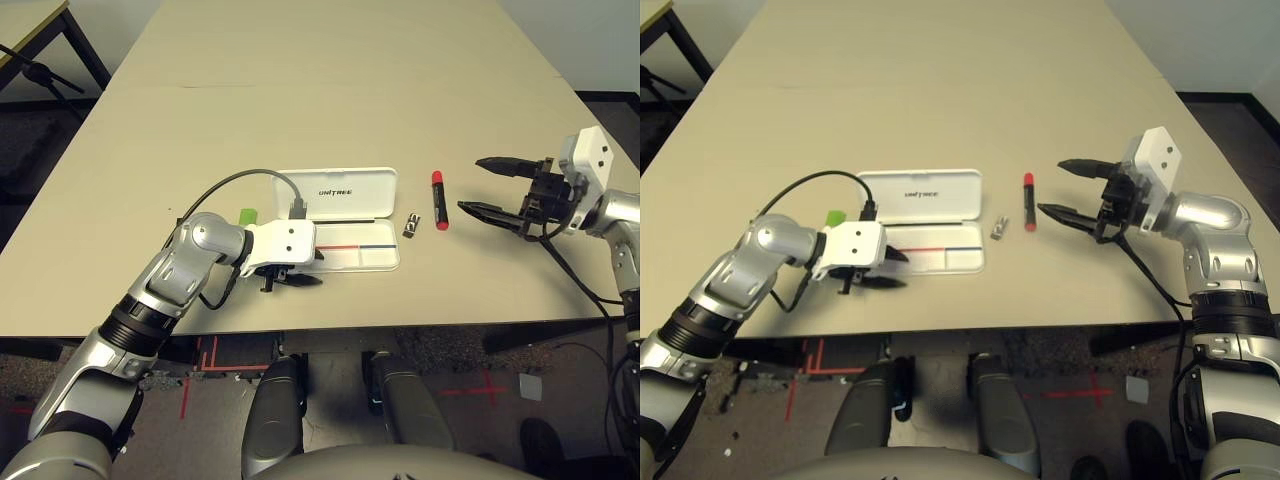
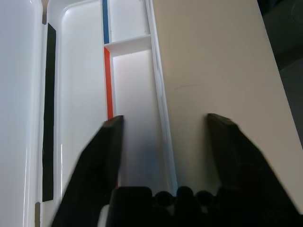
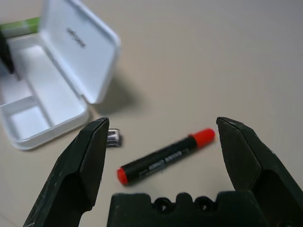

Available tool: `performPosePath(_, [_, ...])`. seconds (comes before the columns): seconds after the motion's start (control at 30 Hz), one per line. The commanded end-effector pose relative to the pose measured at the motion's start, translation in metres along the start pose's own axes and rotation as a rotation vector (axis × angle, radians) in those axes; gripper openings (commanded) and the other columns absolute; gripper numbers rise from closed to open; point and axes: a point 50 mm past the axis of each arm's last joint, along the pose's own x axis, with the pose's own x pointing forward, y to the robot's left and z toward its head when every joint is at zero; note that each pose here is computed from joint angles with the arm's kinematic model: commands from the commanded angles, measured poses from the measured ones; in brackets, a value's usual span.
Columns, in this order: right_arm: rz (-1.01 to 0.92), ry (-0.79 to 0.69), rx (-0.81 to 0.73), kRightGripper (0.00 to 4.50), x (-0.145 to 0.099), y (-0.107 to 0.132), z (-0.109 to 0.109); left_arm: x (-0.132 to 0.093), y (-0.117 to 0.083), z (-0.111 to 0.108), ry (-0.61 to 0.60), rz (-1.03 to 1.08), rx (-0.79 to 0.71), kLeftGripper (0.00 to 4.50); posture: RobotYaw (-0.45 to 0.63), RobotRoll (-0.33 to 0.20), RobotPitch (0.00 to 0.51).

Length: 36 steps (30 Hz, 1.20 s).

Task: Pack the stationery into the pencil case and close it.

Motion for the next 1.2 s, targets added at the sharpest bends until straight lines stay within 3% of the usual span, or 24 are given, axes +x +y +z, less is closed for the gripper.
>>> performPosePath(0.03, [-0.135, 0.009, 0.046, 4.5, 0.0, -0.004, 0.003, -0.001, -0.003, 0.005, -0.025, 0.002, -0.019, 4.46, -0.1, 0.0, 0.168])
performPosePath(0.27, [-0.244, 0.054, 0.219, 4.5, 0.009, 0.005, 0.012, -0.024, 0.012, 0.016, -0.113, 0.111, -0.136, 4.46, -0.1, 0.0, 0.178])
performPosePath(0.53, [-0.359, 0.111, 0.42, 4.5, 0.027, 0.014, 0.021, -0.048, 0.015, 0.009, -0.152, 0.173, -0.223, 4.46, -0.09, 0.0, 0.184])
performPosePath(0.9, [-0.64, 0.264, 0.531, 4.5, 0.051, 0.021, 0.001, -0.07, 0.028, -0.001, -0.13, 0.26, -0.233, 4.46, -0.07, 0.0, 0.181])
performPosePath(1.2, [-0.675, 0.355, 0.585, 4.5, 0.065, 0.032, -0.01, -0.071, 0.028, -0.002, -0.13, 0.259, -0.235, 4.46, -0.05, 0.0, 0.18])
